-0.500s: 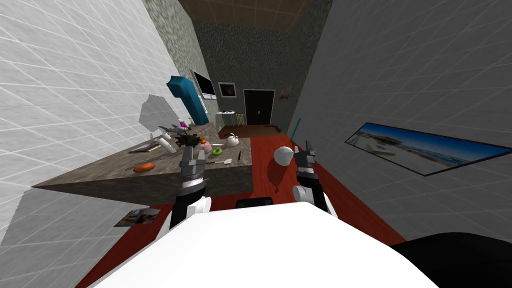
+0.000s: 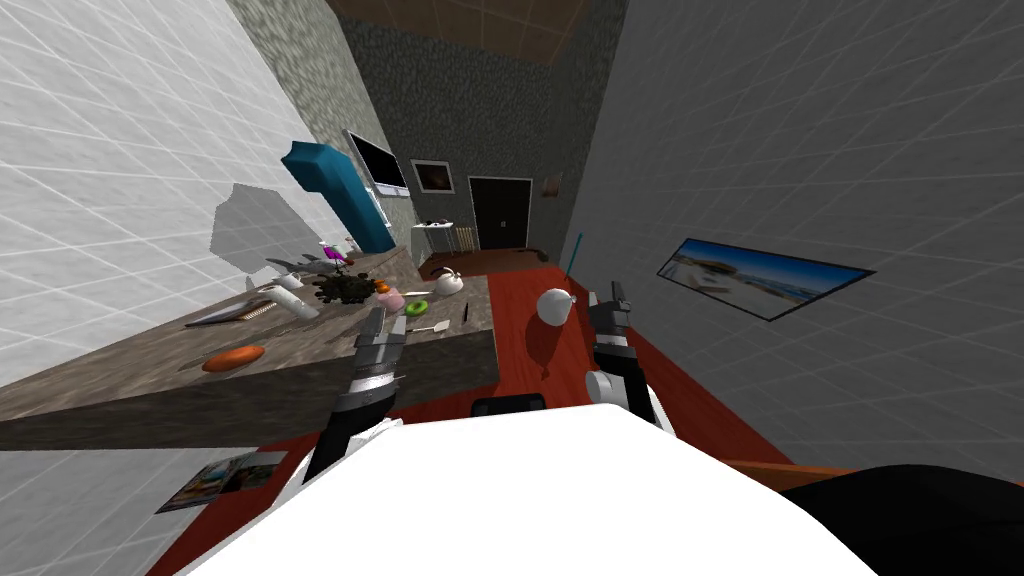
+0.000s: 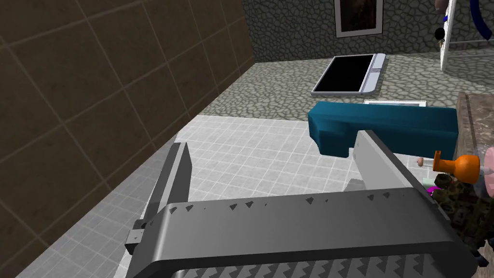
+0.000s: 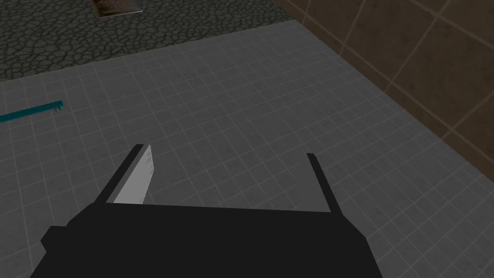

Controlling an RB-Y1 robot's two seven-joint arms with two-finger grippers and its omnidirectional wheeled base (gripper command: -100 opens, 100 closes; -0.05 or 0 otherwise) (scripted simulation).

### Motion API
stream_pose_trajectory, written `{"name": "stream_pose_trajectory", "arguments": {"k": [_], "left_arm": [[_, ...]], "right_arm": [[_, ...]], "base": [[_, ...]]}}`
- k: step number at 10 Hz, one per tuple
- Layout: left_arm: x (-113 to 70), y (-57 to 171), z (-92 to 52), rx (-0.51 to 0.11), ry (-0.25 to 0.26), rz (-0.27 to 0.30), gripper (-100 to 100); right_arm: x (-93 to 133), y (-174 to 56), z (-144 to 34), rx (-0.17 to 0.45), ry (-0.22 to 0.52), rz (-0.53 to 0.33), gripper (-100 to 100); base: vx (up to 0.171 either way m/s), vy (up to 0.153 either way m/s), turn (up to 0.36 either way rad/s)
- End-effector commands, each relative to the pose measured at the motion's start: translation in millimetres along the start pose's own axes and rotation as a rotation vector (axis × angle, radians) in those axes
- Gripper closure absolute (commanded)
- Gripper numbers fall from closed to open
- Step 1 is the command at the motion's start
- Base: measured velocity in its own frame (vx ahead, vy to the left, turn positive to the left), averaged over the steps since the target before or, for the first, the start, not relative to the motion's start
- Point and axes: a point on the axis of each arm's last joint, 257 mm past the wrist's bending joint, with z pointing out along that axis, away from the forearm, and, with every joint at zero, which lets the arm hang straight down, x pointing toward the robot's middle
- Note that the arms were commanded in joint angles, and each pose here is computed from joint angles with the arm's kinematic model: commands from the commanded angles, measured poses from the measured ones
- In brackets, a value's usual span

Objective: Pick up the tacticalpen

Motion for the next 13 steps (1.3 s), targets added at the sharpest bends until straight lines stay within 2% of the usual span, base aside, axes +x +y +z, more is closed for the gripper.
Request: {"name": "stream_pose_trajectory", "arguments": {"k": [1, 3, 4, 6, 9, 10, 11, 13], "left_arm": [[-13.0, 20, -12.5, -0.080, 0.013, 0.009, -100], [-26.7, 41, -30.6, -0.178, 0.032, 0.016, -100], [-27.7, 45, -36.4, -0.195, 0.038, 0.022, -100], [-43.7, 66, -59.9, -0.309, 0.053, 0.031, -100], [-54.7, 80, -82.6, -0.398, 0.064, 0.038, -100], [-62.7, 88, -93.7, -0.454, 0.074, 0.040, -100], [-64.4, 90, -100.3, -0.471, 0.073, 0.043, -100], [-81.3, 107, -127.9, -0.596, 0.093, 0.053, -100]], "right_arm": [[0, 0, 0.0, 0.000, 0.000, 0.000, 0], [0, 0, 0.0, 0.000, 0.000, 0.000, 0], [0, 0, 0.0, 0.000, 0.000, 0.000, 0], [0, 0, 0.0, 0.000, 0.000, 0.000, 0], [0, 0, 0.0, 0.000, 0.000, 0.000, 0], [0, 0, -0.1, 0.000, 0.000, 0.000, 0], [0, 0, 0.0, 0.000, 0.000, 0.000, 0], [0, 0, 0.0, 0.000, 0.000, 0.000, 0]], "base": [[-0.049, -0.051, -0.351], [-0.062, -0.061, -0.331], [-0.044, -0.048, -0.106], [-0.038, -0.050, -0.298], [-0.027, -0.035, -0.214], [-0.023, -0.041, -0.235], [-0.020, -0.034, -0.187], [-0.016, -0.054, -0.364]]}}
